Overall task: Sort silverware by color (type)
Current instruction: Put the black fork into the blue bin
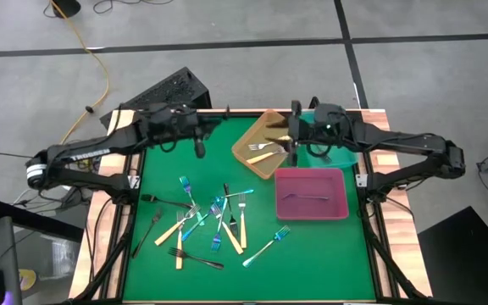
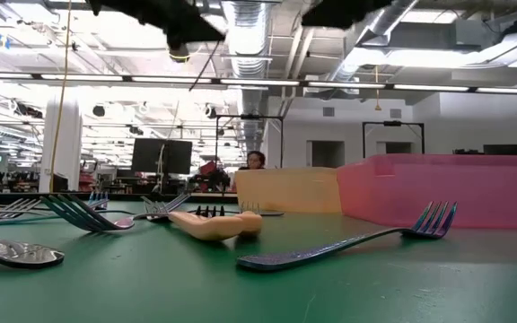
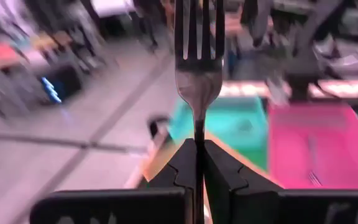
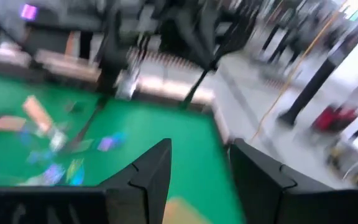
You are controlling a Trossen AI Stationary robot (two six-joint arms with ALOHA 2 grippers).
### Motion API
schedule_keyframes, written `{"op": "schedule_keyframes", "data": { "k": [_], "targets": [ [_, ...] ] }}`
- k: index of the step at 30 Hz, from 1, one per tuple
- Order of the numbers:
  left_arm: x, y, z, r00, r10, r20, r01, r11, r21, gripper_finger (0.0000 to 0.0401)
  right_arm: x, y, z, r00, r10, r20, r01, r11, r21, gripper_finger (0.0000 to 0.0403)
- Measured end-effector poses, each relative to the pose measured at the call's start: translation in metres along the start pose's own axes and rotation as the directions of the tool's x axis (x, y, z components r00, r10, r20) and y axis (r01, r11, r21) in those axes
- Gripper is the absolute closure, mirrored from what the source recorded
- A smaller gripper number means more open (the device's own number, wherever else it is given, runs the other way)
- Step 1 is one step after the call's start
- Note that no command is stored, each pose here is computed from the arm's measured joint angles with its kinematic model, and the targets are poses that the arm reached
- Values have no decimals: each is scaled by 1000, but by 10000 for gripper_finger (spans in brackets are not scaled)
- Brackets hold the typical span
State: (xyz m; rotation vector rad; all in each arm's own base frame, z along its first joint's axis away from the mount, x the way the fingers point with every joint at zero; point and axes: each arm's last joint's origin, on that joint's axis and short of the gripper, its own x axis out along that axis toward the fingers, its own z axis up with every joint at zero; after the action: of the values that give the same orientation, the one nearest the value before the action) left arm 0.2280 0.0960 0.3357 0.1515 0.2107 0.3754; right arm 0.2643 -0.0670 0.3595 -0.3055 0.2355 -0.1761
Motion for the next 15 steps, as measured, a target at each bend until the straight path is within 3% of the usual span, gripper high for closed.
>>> {"op": "schedule_keyframes", "data": {
  "k": [3,6,15],
  "targets": [
    [4,-1,-1,998,7,58,-9,999,40,401,15,-5,1,996,-25,84,26,1000,-6,219],
    [11,-4,0,990,-49,136,39,997,71,401,35,-6,-2,987,-31,156,34,999,-16,219],
    [17,-4,5,975,-62,213,35,991,127,401,70,-3,-16,974,6,226,-9,1000,13,219]
  ]
}}
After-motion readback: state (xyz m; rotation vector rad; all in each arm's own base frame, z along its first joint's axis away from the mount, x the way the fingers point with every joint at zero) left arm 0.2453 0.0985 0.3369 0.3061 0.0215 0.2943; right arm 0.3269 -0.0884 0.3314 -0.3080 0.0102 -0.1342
